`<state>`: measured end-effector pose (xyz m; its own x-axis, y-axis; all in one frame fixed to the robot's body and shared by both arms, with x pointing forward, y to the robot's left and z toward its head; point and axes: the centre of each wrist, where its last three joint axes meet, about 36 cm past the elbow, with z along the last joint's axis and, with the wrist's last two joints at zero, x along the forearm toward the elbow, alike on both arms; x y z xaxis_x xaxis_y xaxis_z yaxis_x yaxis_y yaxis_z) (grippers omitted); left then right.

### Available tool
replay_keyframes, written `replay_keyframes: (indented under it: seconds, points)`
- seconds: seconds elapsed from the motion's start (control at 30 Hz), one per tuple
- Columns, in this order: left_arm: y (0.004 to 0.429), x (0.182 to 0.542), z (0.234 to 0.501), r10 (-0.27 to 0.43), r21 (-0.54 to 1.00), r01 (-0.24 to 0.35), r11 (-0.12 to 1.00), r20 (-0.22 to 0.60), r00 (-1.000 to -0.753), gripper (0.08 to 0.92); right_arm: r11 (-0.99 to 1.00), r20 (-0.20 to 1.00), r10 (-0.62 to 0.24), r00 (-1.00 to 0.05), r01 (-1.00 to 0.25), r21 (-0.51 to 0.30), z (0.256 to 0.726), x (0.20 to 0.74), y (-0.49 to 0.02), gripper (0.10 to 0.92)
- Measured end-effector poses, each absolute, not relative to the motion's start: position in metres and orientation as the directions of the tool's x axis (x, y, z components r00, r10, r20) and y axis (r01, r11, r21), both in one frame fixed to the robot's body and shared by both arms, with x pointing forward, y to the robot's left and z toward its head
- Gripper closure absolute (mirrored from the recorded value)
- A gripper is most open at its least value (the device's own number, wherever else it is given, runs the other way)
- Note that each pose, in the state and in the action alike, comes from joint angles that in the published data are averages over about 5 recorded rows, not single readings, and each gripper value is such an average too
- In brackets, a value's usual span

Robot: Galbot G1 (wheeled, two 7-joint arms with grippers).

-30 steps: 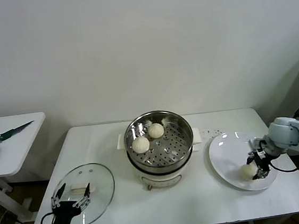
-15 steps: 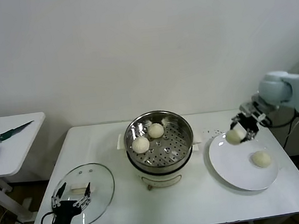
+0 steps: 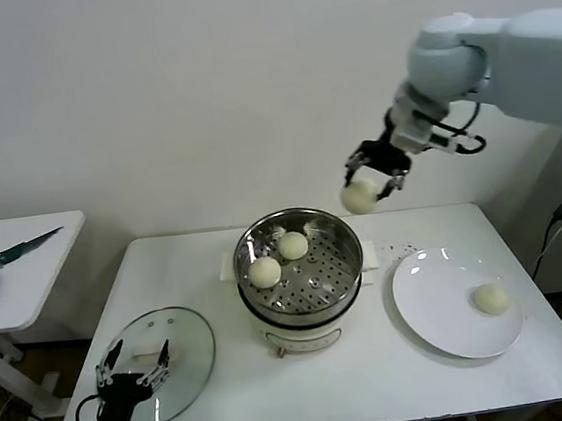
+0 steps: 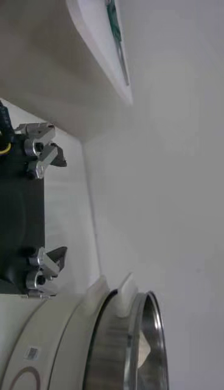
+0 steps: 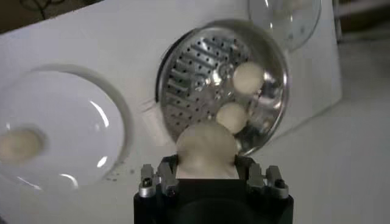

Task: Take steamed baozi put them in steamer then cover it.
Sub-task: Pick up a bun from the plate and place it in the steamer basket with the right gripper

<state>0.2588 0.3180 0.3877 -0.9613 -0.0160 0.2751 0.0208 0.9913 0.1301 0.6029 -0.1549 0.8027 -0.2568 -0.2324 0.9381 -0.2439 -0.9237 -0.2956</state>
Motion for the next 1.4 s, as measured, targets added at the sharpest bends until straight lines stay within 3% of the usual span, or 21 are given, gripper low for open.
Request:
replay_keyframes:
  seconds: [0.23, 0.6, 1.03, 1.23, 1.4]
  points:
    - [0.321, 0.255, 0.391, -0.024, 0.136, 0.014, 0.991, 0.275, -0.961, 0.177, -0.952, 0.946, -0.246, -0.211, -0.128, -0.276, 0.751, 0.6, -0.114, 0.393]
    - [0.322, 0.251, 0.392, -0.034, 0.141, 0.006, 0.99, 0.28, -0.959, 0.177, -0.959, 0.956, -0.258, -0.141, -0.084, -0.271, 0.644, 0.6, -0.098, 0.391]
    - [0.318, 0.246, 0.394, -0.039, 0.135, -0.001, 0.991, 0.277, -0.96, 0.177, -0.962, 0.96, -0.255, -0.113, -0.073, -0.264, 0.594, 0.597, -0.096, 0.382]
    - [0.317, 0.246, 0.396, -0.037, 0.135, 0.0, 0.991, 0.272, -0.962, 0.177, -0.959, 0.958, -0.265, -0.11, -0.069, -0.273, 0.587, 0.598, -0.093, 0.245]
    - [0.315, 0.246, 0.397, -0.033, 0.132, 0.003, 0.991, 0.269, -0.962, 0.177, -0.958, 0.958, -0.267, -0.108, -0.078, -0.276, 0.591, 0.602, -0.094, 0.201]
